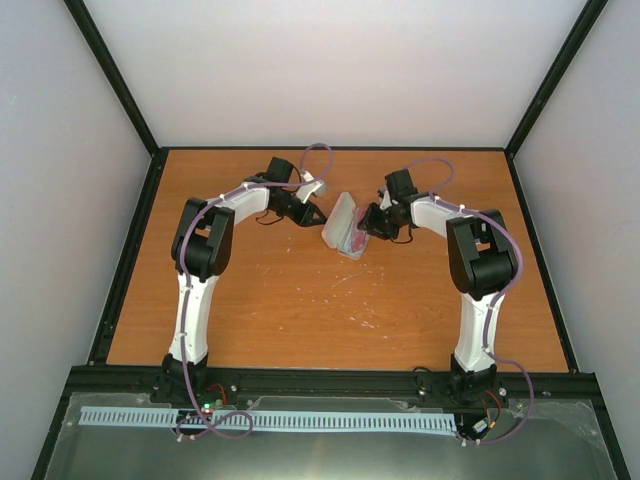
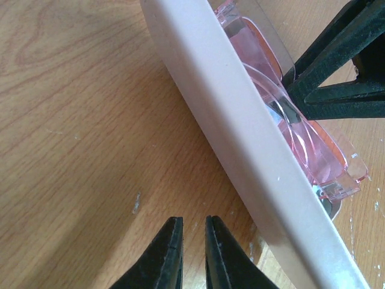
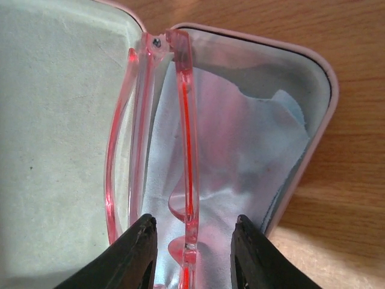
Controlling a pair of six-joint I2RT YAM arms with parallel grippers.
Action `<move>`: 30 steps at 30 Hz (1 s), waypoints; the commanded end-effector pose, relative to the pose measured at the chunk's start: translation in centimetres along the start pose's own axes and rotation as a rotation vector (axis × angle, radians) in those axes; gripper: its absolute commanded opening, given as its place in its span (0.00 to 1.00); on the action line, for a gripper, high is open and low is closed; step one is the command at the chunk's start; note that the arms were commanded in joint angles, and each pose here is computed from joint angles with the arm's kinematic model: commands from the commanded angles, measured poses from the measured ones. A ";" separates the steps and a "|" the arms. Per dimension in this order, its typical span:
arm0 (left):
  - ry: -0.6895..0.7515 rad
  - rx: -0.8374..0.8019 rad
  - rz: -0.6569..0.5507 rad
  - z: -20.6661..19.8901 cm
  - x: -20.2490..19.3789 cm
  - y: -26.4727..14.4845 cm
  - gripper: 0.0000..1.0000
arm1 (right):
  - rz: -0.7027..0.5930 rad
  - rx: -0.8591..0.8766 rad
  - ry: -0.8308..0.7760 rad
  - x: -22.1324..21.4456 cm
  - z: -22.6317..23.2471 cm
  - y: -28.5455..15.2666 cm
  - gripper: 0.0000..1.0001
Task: Organize the sunglasses
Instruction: Place the sunglasses in the sunglasses case.
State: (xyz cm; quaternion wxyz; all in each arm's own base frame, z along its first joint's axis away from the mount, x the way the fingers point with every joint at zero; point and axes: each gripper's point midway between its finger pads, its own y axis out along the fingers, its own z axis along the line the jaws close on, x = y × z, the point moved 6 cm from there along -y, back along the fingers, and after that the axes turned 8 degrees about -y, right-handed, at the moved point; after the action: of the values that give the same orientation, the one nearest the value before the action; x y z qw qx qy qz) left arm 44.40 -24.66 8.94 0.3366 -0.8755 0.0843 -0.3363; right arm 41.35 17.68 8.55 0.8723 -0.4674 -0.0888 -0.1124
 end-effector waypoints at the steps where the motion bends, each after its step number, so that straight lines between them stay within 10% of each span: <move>1: 0.021 -0.021 -0.033 -0.7 1.3 -0.4 0.14 | 0.004 -0.033 -0.001 -0.2 -0.1 -1.2 0.35; 30: 0.036 -0.030 -0.026 -1.5 1.3 0.2 0.14 | 0.027 -0.002 0.032 -1.4 -0.4 -0.1 0.09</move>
State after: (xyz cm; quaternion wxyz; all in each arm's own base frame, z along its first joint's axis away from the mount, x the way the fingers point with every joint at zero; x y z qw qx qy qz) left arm 44.04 -25.47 8.99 0.3328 -0.8748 0.0899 -0.3403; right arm 39.94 16.73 9.19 0.8688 -0.4752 -0.0768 -0.1160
